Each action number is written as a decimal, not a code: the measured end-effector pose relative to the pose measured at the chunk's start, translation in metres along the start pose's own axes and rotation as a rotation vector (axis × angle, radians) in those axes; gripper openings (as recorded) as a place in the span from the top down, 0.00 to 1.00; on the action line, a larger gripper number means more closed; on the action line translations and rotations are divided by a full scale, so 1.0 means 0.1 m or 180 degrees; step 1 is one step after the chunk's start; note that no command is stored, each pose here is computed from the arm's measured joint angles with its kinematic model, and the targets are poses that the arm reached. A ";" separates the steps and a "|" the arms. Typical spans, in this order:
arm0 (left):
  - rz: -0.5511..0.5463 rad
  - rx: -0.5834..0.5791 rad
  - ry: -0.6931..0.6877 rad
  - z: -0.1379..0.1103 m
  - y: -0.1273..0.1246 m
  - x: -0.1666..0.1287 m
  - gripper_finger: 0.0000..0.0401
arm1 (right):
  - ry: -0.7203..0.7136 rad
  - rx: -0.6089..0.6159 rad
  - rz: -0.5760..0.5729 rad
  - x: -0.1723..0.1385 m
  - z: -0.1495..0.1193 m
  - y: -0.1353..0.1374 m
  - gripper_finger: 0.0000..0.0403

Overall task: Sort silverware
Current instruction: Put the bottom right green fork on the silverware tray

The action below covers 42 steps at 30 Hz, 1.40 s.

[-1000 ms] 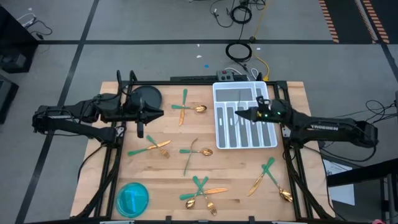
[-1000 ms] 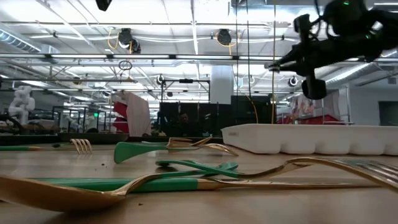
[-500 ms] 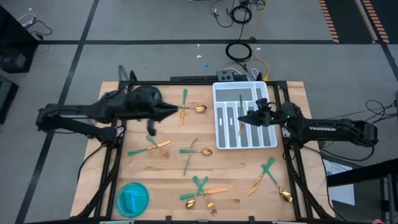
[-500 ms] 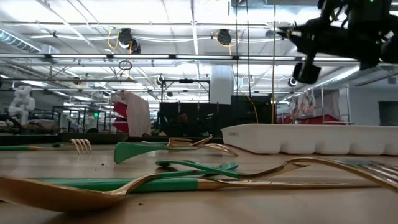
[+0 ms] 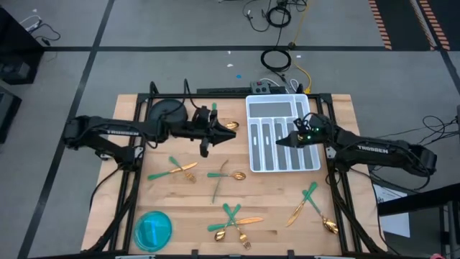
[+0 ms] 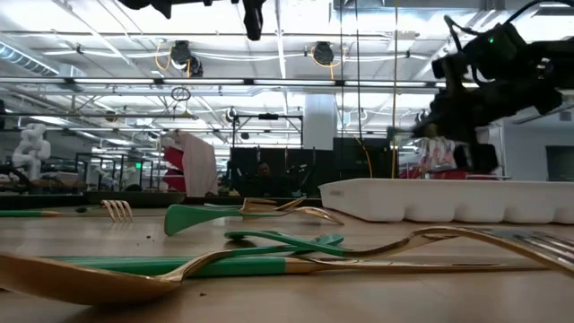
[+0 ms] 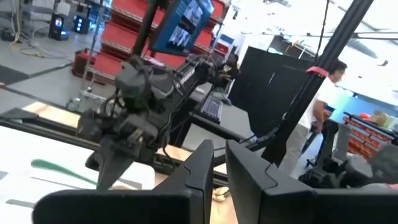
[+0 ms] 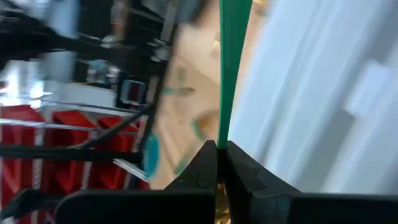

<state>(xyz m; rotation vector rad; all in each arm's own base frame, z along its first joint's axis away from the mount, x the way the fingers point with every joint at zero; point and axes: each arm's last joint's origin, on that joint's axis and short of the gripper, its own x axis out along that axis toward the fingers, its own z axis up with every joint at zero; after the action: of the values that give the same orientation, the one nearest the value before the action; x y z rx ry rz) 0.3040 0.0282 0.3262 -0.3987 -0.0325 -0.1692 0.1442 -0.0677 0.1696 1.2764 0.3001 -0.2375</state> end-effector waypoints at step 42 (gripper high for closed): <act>0.0134 0.0198 -0.0048 0.06 0.10 -0.05 0.88 | -0.0289 0.0550 -0.1174 -0.58 -0.10 -0.41 1.00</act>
<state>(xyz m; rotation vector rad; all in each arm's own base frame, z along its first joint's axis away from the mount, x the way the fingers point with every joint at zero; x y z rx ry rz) 0.3007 0.0405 0.3275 -0.3383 -0.0440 -0.1234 0.0752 -0.0688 0.1502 1.3700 0.4442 -0.6455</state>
